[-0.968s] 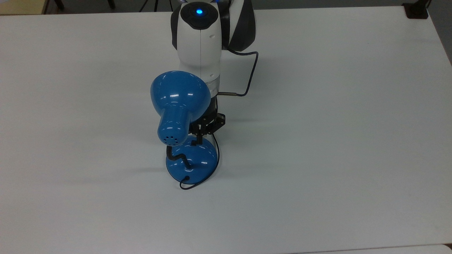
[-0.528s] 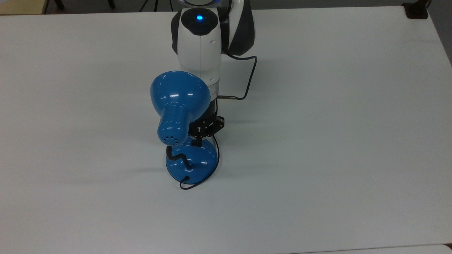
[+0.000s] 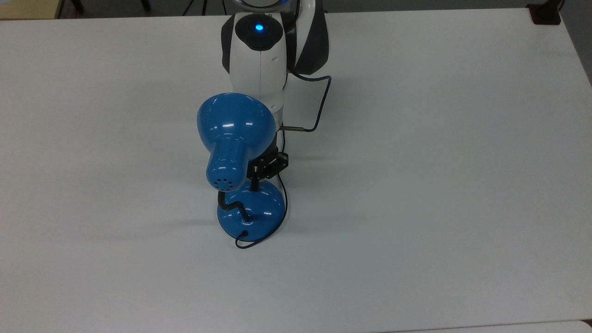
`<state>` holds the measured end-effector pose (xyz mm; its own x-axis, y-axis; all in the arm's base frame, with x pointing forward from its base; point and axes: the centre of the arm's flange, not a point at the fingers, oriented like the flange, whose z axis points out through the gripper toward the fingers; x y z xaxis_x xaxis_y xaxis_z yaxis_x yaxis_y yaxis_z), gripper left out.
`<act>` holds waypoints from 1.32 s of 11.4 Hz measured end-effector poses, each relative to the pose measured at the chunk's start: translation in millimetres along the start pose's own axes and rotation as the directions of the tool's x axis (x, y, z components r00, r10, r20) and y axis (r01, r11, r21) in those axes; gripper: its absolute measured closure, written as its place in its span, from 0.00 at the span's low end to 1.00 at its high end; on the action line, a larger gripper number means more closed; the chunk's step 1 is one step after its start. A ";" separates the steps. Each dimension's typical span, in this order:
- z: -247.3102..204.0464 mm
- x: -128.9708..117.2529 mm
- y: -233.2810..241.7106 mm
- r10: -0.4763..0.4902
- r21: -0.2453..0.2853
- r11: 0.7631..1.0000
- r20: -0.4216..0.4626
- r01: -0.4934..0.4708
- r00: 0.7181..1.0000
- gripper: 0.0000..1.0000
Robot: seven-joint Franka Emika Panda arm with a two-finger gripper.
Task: Turn on the lamp
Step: 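Press the switch on the lamp base with the gripper fingers, then lift the gripper up and away from the lit lamp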
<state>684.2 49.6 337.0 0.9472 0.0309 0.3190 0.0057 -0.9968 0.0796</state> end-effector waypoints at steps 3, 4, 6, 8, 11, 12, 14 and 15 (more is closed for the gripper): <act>4.5 0.8 0.0 -0.006 -0.003 1.000 -0.019 0.006 1.000 0.99; 4.5 1.1 -0.9 -0.018 -0.010 1.000 -0.022 0.018 1.000 0.99; 4.7 1.2 -1.8 -0.027 -0.015 1.000 -0.023 0.027 0.999 0.99; 3.9 1.7 -1.4 -0.025 -0.015 1.000 -0.024 0.025 0.999 0.99; -12.6 -11.1 8.4 -0.005 -0.014 1.000 -0.003 0.005 1.000 0.99; -27.5 -22.4 12.3 0.002 -0.013 1.000 0.027 -0.001 1.000 0.99; -72.4 -45.8 21.9 0.019 -0.013 1.000 0.118 -0.018 0.993 0.99; -101.2 -53.9 27.8 0.030 -0.016 0.999 0.170 -0.028 0.985 0.98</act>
<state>600.8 27.6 417.6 0.9877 -0.0124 0.1561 -0.0261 -0.9959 0.0862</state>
